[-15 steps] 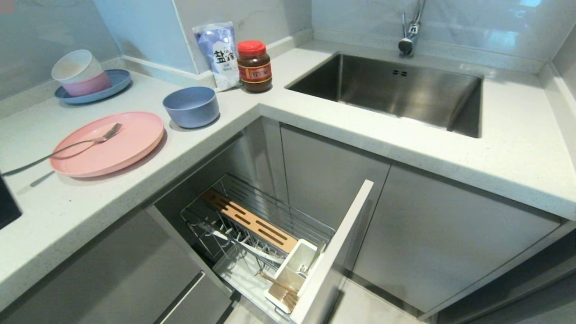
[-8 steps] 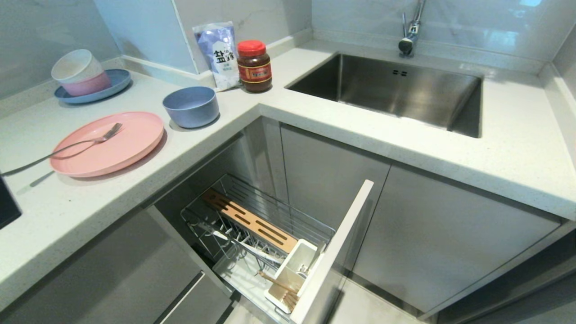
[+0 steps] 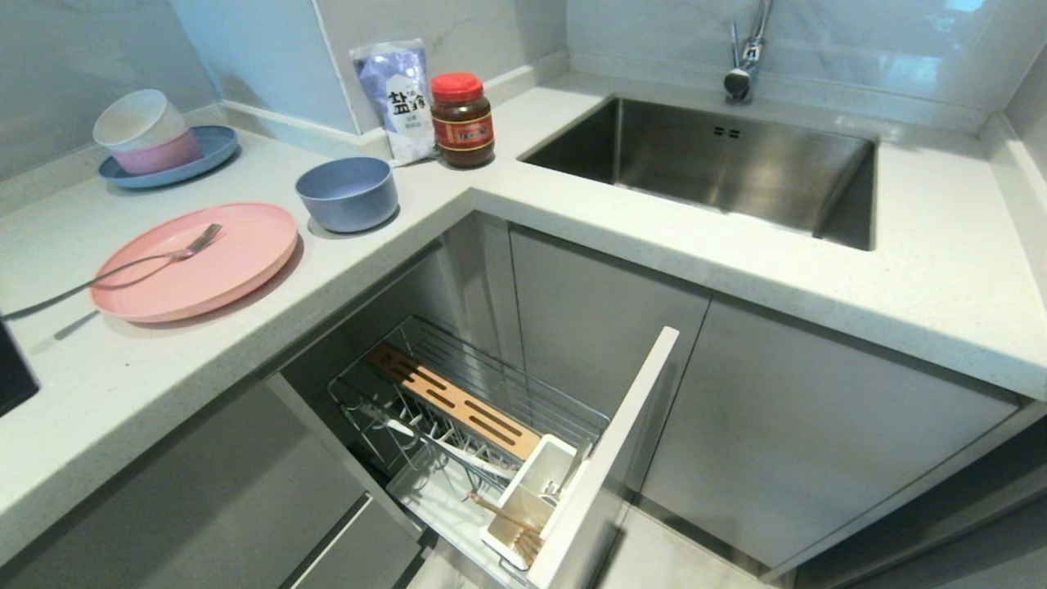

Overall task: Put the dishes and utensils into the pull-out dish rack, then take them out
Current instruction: Pick up the fork and place it in the cupboard

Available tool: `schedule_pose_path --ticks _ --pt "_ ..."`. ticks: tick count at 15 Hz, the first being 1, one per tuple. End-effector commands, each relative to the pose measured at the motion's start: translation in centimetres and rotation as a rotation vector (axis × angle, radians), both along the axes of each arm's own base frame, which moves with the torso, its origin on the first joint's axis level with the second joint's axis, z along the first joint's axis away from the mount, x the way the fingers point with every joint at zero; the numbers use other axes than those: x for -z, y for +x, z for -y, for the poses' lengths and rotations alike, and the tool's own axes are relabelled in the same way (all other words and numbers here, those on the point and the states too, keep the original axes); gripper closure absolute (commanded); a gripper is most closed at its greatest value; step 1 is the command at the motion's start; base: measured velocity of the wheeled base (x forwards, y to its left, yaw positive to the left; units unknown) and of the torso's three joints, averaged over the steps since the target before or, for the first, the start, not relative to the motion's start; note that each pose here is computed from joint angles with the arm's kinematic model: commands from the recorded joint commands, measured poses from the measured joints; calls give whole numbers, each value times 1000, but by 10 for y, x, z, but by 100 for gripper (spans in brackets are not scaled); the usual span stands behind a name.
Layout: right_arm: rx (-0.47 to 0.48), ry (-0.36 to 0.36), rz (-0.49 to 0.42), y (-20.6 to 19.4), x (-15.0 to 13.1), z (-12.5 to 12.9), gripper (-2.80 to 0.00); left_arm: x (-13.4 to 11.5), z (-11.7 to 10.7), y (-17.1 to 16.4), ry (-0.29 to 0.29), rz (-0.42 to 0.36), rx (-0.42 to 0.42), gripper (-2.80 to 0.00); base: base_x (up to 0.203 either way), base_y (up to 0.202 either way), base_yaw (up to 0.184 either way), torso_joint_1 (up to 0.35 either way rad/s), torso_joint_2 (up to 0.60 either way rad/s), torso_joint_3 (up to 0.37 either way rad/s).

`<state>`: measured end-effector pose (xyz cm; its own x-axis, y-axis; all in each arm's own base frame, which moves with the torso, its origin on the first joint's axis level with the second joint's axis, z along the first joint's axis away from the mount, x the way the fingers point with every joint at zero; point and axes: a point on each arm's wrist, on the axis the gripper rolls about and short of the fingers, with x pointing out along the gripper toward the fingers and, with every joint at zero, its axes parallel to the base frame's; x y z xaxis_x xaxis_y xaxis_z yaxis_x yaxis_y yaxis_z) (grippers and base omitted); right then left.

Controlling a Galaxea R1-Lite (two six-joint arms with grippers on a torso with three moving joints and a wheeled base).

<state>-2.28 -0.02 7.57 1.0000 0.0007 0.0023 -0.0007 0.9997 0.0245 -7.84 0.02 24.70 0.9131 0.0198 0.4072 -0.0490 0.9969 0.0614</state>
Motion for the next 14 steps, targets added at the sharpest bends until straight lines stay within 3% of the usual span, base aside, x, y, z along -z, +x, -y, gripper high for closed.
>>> schedule_pose_path --ticks 1,5,7,11,14 --pt "-1 0 2 0 1 0 0 -65 0 27 52 -28 -34 0 0 0 0 0 0 0" --pt "0 0 3 0 0 0 0 -148 -2 77 67 -18 -154 0 0 0 0 0 0 0" --pt "0 0 2 0 1 0 0 -169 -4 107 52 -35 -207 0 0 0 0 0 0 0" --pt "1 0 2 0 1 0 0 -174 -18 162 -37 -126 -369 0 0 0 0 0 0 0" --pt "-1 0 3 0 0 0 0 -162 -51 199 -68 -238 -517 0 0 0 0 0 0 0"
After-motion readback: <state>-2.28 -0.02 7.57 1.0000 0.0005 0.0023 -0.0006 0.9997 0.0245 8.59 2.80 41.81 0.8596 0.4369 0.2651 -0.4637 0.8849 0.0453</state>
